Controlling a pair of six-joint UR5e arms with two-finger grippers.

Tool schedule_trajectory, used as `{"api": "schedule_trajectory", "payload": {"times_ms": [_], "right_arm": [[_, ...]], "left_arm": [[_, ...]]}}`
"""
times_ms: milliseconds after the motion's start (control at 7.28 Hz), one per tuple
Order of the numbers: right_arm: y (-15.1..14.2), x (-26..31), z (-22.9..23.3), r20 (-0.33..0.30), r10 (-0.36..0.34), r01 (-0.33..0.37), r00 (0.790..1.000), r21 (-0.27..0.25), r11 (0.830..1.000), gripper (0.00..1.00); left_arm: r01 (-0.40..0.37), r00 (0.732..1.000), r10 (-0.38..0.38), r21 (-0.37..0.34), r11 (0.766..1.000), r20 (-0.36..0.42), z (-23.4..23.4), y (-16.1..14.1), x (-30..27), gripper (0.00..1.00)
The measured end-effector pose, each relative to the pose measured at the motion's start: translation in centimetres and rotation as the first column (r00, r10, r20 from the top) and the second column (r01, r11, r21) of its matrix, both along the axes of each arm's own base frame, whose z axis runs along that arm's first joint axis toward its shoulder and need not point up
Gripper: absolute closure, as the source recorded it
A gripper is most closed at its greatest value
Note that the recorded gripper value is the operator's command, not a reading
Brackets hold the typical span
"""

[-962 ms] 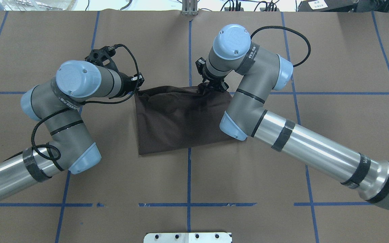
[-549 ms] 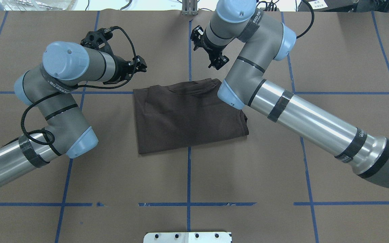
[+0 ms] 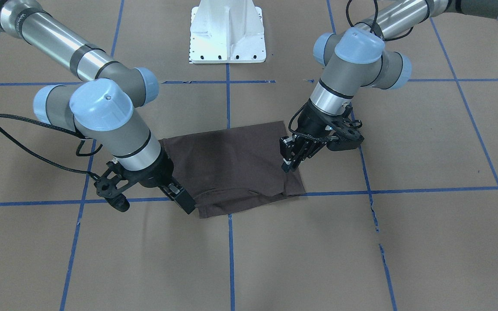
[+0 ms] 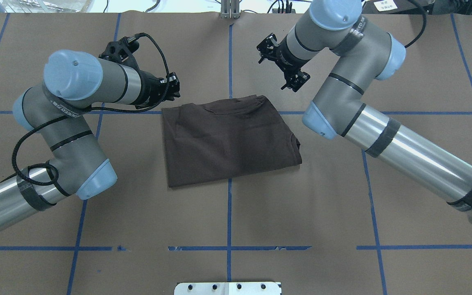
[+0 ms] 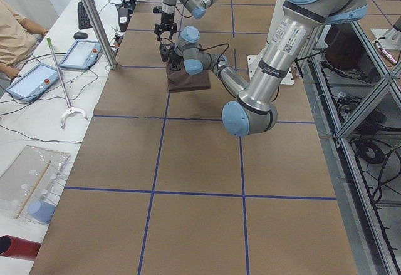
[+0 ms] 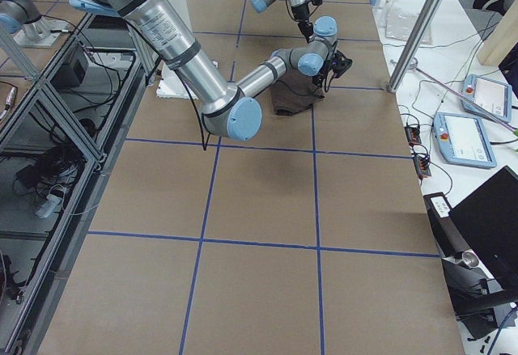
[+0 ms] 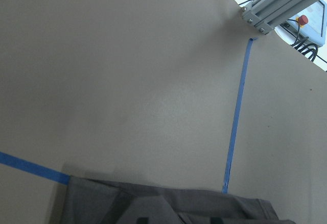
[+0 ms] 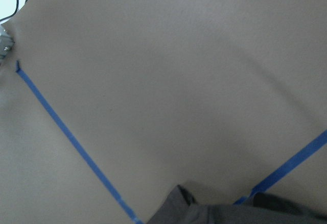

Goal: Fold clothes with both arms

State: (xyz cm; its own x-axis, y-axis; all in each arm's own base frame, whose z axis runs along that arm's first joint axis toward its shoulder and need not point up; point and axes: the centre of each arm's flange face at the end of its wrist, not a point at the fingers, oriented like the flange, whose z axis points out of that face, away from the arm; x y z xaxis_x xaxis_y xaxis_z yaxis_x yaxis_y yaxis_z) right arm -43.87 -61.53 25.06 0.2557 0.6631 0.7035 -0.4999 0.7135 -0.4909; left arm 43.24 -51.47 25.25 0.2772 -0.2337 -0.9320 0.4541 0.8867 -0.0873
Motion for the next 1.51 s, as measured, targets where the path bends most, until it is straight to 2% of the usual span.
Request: {"api": "schedule_trajectory", "payload": {"times_ms": [275, 412, 549, 687, 962, 1236, 1374, 1511], "right_arm": [[-0.5, 8.0, 7.7, -0.085, -0.071, 0.081, 0.994, 0.115, 0.990, 0.00], [0.1, 12.8, 12.4, -0.148, -0.117, 0.143, 0.982, 0.183, 0.973, 0.00], [1.0, 17.4, 16.9, -0.210, -0.161, 0.211, 0.964, 0.239, 0.948, 0.00], [2.2, 22.4, 21.0, -0.266, -0.206, 0.281, 0.942, 0.288, 0.915, 0.00], [4.4, 31.8, 28.1, -0.354, -0.282, 0.407, 0.892, 0.356, 0.841, 0.00], [6.6, 37.6, 32.9, -0.420, -0.344, 0.504, 0.840, 0.365, 0.783, 0.00], [7.4, 39.3, 34.3, -0.432, -0.375, 0.538, 0.820, 0.360, 0.762, 0.00], [8.0, 40.6, 35.3, -0.425, -0.401, 0.557, 0.812, 0.358, 0.749, 0.00]], "left_arm": [[-0.111, 0.988, 0.093, 0.149, 0.983, 0.123, 4.3, 0.4, -6.2, 1.00], [-0.158, 0.975, 0.121, 0.194, 0.968, 0.188, 7.1, 0.3, -10.6, 0.62], [-0.196, 0.957, 0.133, 0.236, 0.952, 0.259, 10.1, 0.4, -14.9, 0.34], [-0.238, 0.930, 0.137, 0.277, 0.931, 0.342, 13.1, 0.2, -19.0, 0.00], [-0.337, 0.845, 0.142, 0.307, 0.890, 0.516, 17.3, -1.4, -26.8, 0.00], [-0.423, 0.758, 0.173, 0.272, 0.864, 0.629, 20.0, -3.0, -35.0, 0.00], [-0.458, 0.738, 0.220, 0.234, 0.857, 0.638, 21.0, -3.3, -38.0, 0.00], [-0.476, 0.731, 0.270, 0.185, 0.859, 0.627, 21.9, -3.2, -40.0, 0.00]]}}
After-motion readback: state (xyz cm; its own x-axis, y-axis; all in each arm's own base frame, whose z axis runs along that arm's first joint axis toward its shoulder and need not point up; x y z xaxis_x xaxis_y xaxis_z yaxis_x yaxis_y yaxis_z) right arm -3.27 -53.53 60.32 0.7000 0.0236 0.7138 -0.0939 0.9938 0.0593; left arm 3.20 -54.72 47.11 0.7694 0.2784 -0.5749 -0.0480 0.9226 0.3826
